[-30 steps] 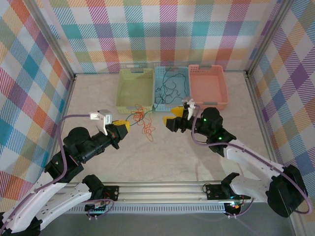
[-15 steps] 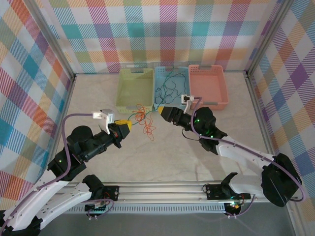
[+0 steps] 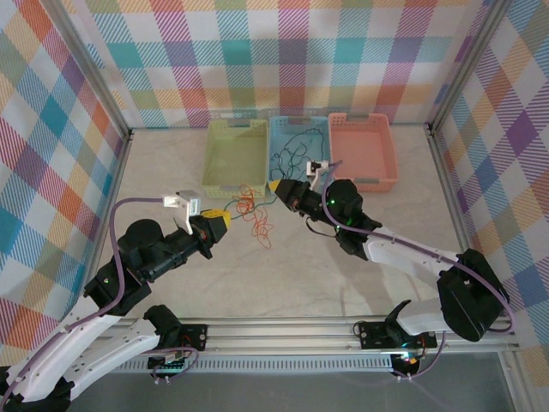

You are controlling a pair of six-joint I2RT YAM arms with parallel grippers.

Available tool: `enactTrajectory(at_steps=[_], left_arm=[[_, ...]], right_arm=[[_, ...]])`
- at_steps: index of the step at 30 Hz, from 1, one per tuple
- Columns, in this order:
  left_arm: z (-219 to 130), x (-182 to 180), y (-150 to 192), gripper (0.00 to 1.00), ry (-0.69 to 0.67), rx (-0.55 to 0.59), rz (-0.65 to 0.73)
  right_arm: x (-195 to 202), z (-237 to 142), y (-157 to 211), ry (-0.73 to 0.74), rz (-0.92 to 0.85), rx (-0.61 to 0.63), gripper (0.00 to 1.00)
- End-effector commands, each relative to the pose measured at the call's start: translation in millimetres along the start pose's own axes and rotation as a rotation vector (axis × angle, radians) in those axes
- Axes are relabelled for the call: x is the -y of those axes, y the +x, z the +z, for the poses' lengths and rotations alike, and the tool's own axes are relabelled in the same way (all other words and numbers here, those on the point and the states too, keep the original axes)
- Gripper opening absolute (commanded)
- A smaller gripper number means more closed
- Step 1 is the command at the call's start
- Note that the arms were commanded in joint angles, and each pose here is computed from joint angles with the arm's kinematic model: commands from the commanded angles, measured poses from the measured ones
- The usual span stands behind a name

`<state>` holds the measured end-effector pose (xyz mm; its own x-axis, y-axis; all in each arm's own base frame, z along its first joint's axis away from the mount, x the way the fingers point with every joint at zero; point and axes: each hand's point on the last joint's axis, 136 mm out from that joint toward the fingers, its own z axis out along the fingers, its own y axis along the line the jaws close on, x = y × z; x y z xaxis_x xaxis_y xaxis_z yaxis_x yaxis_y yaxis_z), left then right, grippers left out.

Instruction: Untangle the cables

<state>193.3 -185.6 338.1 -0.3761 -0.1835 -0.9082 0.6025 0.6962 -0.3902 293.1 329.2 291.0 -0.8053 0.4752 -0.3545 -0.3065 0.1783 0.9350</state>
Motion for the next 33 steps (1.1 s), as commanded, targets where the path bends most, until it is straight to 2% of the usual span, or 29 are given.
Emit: enactTrajectory(at_steps=[1,2,4,5,6,8,11,16,19,24,33], left_arm=[[4.6,-12.4,13.3,0.03,-0.054,-0.042,-0.046],[5.7,-18.4,21.2,0.16,-0.085,-0.076,-0.062],[7.8,-30.5,45.2,0.52,-0.145,-0.173,-0.095],[7.3,-35.4,54.9,0.65,-0.168,-0.208,-0.114],[5.3,-40.5,65.7,0.73,-0.192,-0.241,-0.133],[0.5,-47.0,78.3,0.78,-0.220,-0.272,-0.158],[-1.4,-45.6,84.4,0.79,-0.206,-0.279,-0.193],[22.4,-23.0,92.9,0.71,-0.072,-0.335,-0.220],[35.7,-13.6,92.9,0.72,-0.036,-0.385,-0.214],[62.8,-11.9,106.8,0.72,-0.055,-0.518,-0.240],[106.0,-17.0,148.6,0.71,-0.108,-0.617,-0.388]], right_arm=[[-20.6,-6.8,-9.5,0.005,-0.159,0.035,0.00],[-17.4,-11.3,-11.9,0.044,-0.223,0.047,0.00],[-16.7,-21.4,-17.4,0.093,-0.393,0.072,0.00],[-17.9,-25.1,-16.4,0.091,-0.473,0.069,0.00],[-15.4,-30.2,-16.1,0.102,-0.537,0.075,0.00],[-8.4,-38.0,-14.6,0.132,-0.642,0.072,0.00],[3.6,-46.1,-10.2,0.161,-0.743,0.060,0.00],[17.0,-50.4,9.4,0.115,-0.846,-0.005,0.00],[25.5,-53.2,17.5,0.096,-0.905,-0.020,0.00],[29.4,-56.8,27.3,0.039,-0.970,-0.016,0.00],[40.3,-52.7,42.4,-0.046,-1.047,-0.032,0.00]])
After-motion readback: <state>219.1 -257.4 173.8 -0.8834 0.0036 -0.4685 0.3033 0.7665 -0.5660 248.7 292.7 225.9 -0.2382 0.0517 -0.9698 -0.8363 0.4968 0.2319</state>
